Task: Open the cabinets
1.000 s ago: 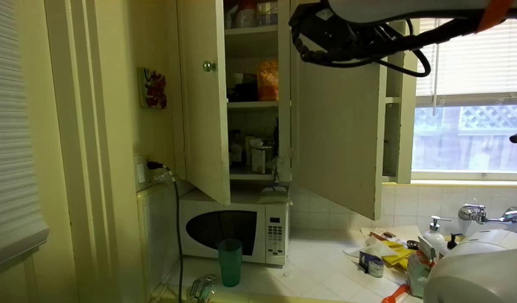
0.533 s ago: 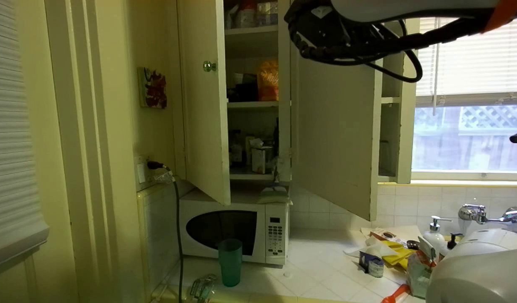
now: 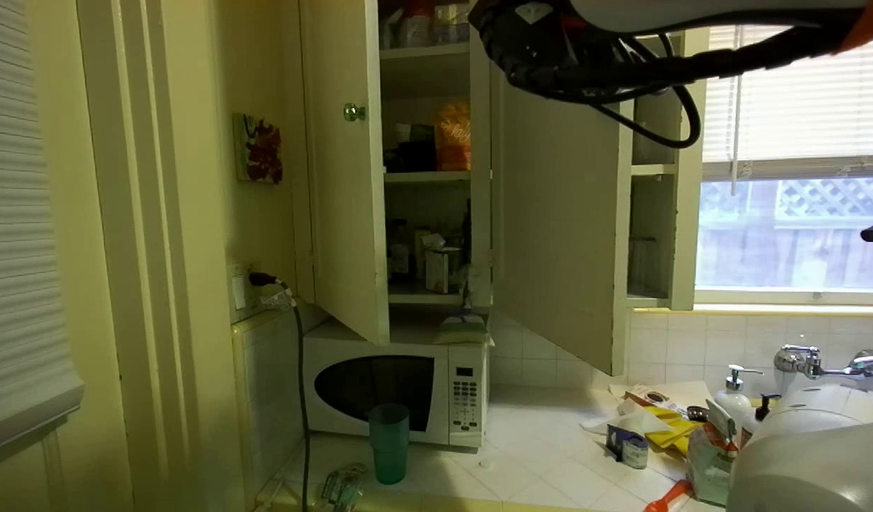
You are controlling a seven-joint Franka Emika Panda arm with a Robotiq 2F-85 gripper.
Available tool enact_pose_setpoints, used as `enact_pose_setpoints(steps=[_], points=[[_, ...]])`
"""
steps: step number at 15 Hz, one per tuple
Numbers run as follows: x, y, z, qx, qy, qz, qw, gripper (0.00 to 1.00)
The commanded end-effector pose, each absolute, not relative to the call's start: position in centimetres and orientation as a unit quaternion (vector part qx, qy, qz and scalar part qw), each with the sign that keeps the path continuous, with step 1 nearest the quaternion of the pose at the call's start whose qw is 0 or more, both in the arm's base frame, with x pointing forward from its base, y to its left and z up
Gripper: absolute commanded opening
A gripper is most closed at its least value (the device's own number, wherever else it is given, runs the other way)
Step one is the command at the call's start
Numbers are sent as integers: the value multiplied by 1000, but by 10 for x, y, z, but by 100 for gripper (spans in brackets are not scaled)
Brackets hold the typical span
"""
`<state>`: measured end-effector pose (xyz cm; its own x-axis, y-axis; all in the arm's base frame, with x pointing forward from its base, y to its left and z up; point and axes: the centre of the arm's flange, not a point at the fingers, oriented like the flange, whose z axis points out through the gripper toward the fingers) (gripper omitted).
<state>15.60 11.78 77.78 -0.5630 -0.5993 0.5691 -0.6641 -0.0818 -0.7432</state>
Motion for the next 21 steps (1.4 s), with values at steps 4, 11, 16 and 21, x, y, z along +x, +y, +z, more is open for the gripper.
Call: enact_pose_setpoints(steps=[4,11,16,21], points=[[221,122,742,513,-658,548,-51,8],[219,141,741,535,-635,539,-144,8],[234,158,736,582,-574,505,-278,57],[286,155,708,658,-494,411,-393,88]])
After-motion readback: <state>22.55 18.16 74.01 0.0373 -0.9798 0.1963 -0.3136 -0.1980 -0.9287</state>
